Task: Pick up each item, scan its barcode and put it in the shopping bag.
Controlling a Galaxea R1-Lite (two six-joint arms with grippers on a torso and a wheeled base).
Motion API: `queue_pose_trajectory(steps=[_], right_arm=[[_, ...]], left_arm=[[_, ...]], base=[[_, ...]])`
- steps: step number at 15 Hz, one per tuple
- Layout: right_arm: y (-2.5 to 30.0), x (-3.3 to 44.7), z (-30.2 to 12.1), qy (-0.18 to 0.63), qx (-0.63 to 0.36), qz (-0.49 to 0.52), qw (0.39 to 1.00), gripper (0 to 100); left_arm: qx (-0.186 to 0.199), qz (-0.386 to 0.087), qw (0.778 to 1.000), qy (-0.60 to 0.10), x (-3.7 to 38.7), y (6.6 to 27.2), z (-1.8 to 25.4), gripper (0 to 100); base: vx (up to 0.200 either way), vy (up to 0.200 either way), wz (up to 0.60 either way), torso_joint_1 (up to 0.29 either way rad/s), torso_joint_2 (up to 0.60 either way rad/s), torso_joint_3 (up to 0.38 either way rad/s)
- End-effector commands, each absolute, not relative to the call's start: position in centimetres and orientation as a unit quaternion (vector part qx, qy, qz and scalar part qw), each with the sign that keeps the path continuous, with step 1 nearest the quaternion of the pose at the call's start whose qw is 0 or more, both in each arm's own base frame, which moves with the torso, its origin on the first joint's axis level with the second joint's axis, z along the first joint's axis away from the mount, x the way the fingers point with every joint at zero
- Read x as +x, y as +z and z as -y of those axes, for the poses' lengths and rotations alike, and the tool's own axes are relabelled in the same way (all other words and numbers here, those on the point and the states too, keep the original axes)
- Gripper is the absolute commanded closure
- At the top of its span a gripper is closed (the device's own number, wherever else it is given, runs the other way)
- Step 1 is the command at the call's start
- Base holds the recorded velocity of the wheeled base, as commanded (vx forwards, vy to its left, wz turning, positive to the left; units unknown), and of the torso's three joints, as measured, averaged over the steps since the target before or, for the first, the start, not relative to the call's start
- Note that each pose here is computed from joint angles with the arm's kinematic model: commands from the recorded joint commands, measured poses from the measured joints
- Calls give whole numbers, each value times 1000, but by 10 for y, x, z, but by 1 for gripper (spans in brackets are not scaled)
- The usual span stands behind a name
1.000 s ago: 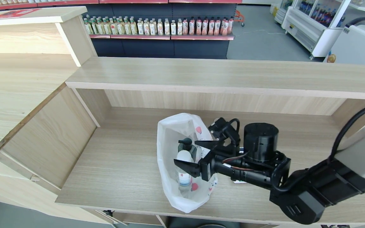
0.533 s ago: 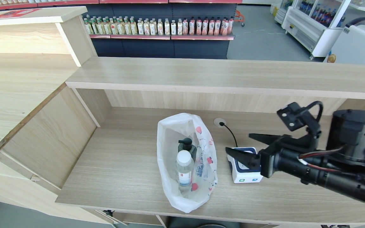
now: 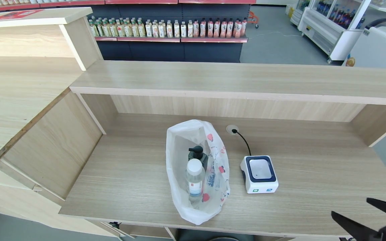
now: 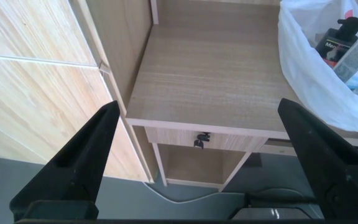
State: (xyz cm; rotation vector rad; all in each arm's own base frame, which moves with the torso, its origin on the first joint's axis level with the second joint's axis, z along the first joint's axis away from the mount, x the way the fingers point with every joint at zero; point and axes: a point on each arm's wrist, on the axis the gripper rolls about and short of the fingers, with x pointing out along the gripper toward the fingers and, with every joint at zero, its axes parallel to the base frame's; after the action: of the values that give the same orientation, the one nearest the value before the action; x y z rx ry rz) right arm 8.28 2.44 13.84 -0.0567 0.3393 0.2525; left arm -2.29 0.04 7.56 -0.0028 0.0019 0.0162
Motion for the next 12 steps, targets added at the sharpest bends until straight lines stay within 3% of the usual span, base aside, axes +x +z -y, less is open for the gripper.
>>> queue_pose_trajectory(steps=[1, 4, 7, 12], right_arm=[[98, 17, -1, 27, -46, -109, 993, 0], [82, -8, 1, 10, -40, -79, 996, 0], [80, -23, 0, -16, -36, 19, 999, 0], [77, -23, 0, -9, -29, 7, 1000, 0]], left_arm=[[-2, -1, 1000, 8, -23, 76, 0, 0], [-2, -1, 1000, 8, -23, 76, 0, 0], [-2, -1, 1000, 8, -23, 76, 0, 0], [-2, -1, 1000, 8, -23, 76, 0, 0]], base=[[0, 0, 0, 0, 0, 0], [0, 0, 0, 0, 0, 0], [0, 0, 0, 0, 0, 0], [0, 0, 0, 0, 0, 0]])
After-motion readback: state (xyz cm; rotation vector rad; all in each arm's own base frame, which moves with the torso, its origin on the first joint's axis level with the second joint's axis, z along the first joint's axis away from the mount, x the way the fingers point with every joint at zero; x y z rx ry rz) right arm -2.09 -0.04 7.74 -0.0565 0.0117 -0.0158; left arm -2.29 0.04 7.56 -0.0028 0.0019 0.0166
